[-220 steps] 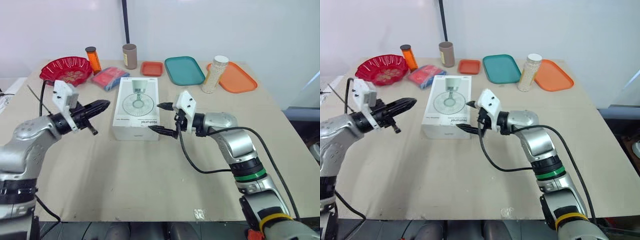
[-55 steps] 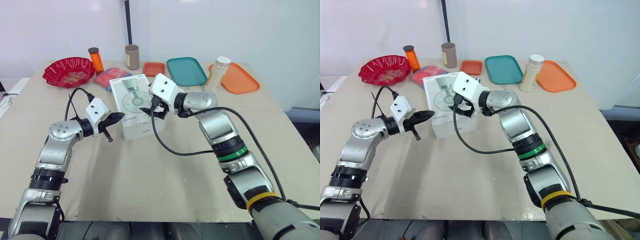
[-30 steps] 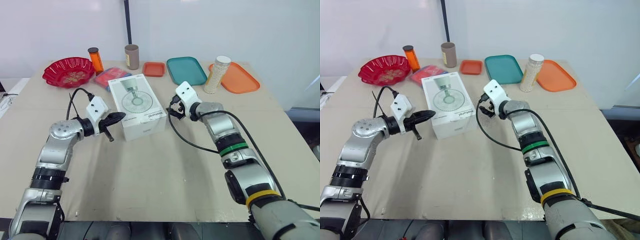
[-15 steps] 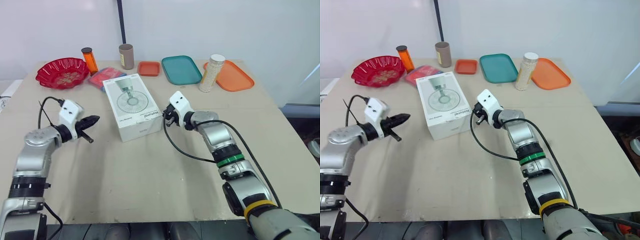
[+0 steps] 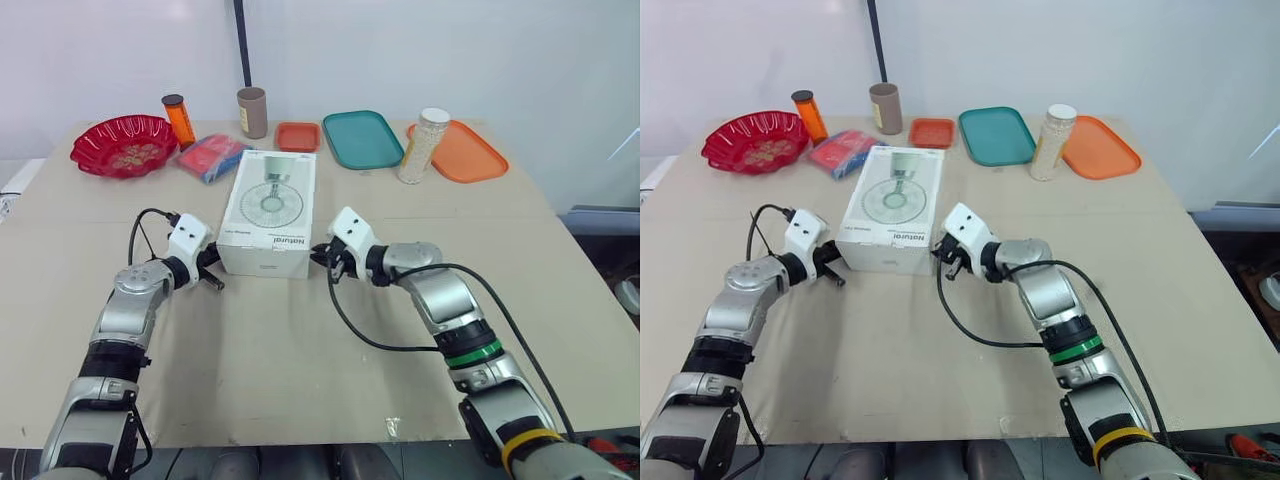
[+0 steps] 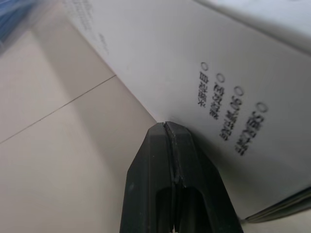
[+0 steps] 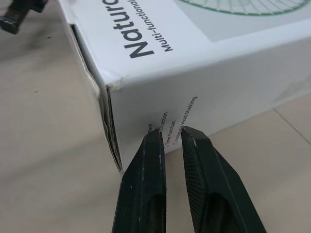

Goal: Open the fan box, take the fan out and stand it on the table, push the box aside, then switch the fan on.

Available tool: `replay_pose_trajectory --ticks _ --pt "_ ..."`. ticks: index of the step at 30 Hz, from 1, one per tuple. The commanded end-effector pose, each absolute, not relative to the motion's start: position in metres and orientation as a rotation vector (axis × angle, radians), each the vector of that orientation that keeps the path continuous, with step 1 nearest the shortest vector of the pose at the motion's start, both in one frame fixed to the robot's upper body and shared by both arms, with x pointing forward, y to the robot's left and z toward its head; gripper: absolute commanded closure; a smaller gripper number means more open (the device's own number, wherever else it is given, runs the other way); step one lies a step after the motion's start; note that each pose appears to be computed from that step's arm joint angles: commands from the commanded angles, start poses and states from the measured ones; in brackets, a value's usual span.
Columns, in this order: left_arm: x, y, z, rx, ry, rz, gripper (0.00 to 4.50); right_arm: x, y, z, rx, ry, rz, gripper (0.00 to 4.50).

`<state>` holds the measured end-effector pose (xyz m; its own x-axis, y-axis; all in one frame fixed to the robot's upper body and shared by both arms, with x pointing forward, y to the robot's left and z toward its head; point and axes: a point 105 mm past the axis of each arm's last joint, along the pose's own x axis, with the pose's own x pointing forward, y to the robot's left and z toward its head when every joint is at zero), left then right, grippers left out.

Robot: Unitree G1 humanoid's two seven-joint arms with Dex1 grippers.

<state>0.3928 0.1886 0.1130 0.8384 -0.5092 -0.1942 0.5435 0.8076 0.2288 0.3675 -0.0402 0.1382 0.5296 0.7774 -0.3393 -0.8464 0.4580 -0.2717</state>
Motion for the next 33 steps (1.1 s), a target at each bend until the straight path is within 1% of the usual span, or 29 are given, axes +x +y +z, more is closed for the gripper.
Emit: replay_pose_trajectory --ticks 1,4,8,11,12,13,14,15,16,18,19,20,21,23,24,26,29,31,33 --pt "0.391 0.164 0.129 0.305 0.05 -0.666 4.5 0.365 -0.028 0.152 -0.452 0.112 1.028 3.89" --pt "0.389 0.174 0.124 0.325 0.071 -0.637 4.5 0.381 -0.042 0.15 -0.461 0.135 0.936 3.89" --pt "0.385 0.195 0.128 0.3 0.061 -0.562 4.5 0.403 -0.068 0.163 -0.441 0.116 0.805 3.89" --pt "0.377 0.209 0.131 0.29 0.055 -0.518 4.5 0.407 -0.086 0.168 -0.433 0.113 0.769 3.89" --pt "0.375 0.213 0.131 0.291 0.056 -0.506 3.92 0.407 -0.09 0.168 -0.437 0.111 0.766 3.34" --pt "0.372 0.217 0.133 0.286 0.055 -0.503 3.78 0.405 -0.095 0.168 -0.434 0.115 0.769 3.2" --pt "0.369 0.22 0.134 0.283 0.055 -0.503 3.33 0.404 -0.098 0.168 -0.431 0.117 0.771 2.65" --pt "0.366 0.223 0.136 0.282 0.055 -0.498 3.07 0.403 -0.102 0.168 -0.434 0.121 0.771 2.31" --pt "0.364 0.227 0.139 0.281 0.044 -0.491 2.6 0.401 -0.105 0.168 -0.431 0.122 0.773 1.7" --pt "0.36 0.235 0.147 0.288 0.028 -0.466 2.06 0.398 -0.109 0.172 -0.428 0.12 0.776 1.13" --pt "0.357 0.238 0.152 0.288 0.023 -0.469 1.45 0.396 -0.112 0.175 -0.424 0.117 0.776 0.48" --pt "0.352 0.24 0.157 0.288 0.014 -0.479 1.13 0.393 -0.114 0.18 -0.425 0.108 0.782 0.11" --pt "0.349 0.241 0.161 0.288 0.007 -0.489 0.97 0.392 -0.114 0.183 -0.425 0.101 0.786 0.01" --pt "0.335 0.239 0.171 0.262 -0.015 -0.537 0.5 0.384 -0.116 0.198 -0.415 0.049 0.811 0.0" --pt "0.328 0.238 0.175 0.25 -0.024 -0.56 0.05 0.38 -0.117 0.205 -0.408 0.024 0.826 0.0" --pt "0.318 0.235 0.181 0.234 -0.031 -0.591 0.05 0.373 -0.119 0.213 -0.395 -0.004 0.844 0.0" --pt "0.31 0.226 0.203 0.197 -0.09 -0.628 0.05 0.359 -0.119 0.229 -0.362 -0.084 0.903 0.0" --pt "0.315 0.223 0.218 0.206 -0.129 -0.616 0.05 0.35 -0.114 0.236 -0.352 -0.127 0.941 0.0" --pt "0.323 0.216 0.226 0.225 -0.14 -0.624 0.05 0.349 -0.108 0.238 -0.333 -0.124 0.956 0.0"
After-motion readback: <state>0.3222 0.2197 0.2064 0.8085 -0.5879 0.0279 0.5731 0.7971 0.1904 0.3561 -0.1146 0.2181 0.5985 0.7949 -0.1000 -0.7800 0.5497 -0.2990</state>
